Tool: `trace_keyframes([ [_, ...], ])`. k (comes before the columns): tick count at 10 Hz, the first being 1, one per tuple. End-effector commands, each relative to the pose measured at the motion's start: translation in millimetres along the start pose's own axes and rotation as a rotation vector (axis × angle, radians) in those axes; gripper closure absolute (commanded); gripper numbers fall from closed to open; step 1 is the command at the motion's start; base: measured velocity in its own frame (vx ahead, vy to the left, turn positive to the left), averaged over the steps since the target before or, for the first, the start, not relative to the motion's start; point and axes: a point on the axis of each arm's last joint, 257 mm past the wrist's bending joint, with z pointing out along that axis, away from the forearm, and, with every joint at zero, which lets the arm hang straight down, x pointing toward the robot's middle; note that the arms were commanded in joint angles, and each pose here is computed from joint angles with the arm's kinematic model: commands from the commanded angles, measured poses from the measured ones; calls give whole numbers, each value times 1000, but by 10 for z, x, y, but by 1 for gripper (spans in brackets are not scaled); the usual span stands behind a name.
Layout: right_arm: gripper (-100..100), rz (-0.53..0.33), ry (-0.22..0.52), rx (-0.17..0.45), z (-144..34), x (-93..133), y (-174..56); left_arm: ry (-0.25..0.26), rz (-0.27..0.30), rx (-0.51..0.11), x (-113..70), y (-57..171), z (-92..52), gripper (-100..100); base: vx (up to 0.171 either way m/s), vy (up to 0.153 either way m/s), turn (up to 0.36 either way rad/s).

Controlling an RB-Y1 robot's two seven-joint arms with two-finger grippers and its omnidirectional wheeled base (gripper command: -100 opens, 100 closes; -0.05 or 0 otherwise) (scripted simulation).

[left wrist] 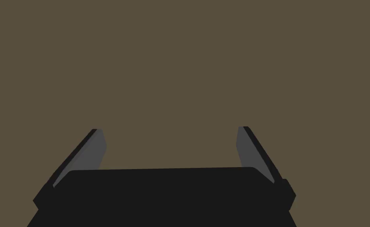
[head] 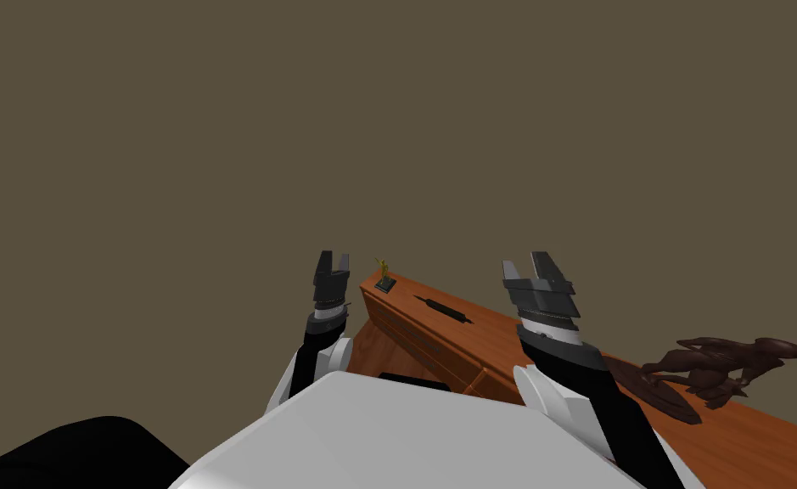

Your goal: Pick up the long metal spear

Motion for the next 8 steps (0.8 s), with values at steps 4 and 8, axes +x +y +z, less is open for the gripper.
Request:
trace_keyframes([
  [4,-100,-158,118,155,-315,14,-656,0,0,0,0,0,0,0,-66,-129,108],
  [8,-100,-245,185,258,-589,-28,-1084,0,0,0,0,0,0,0,-49,-104,94],
])
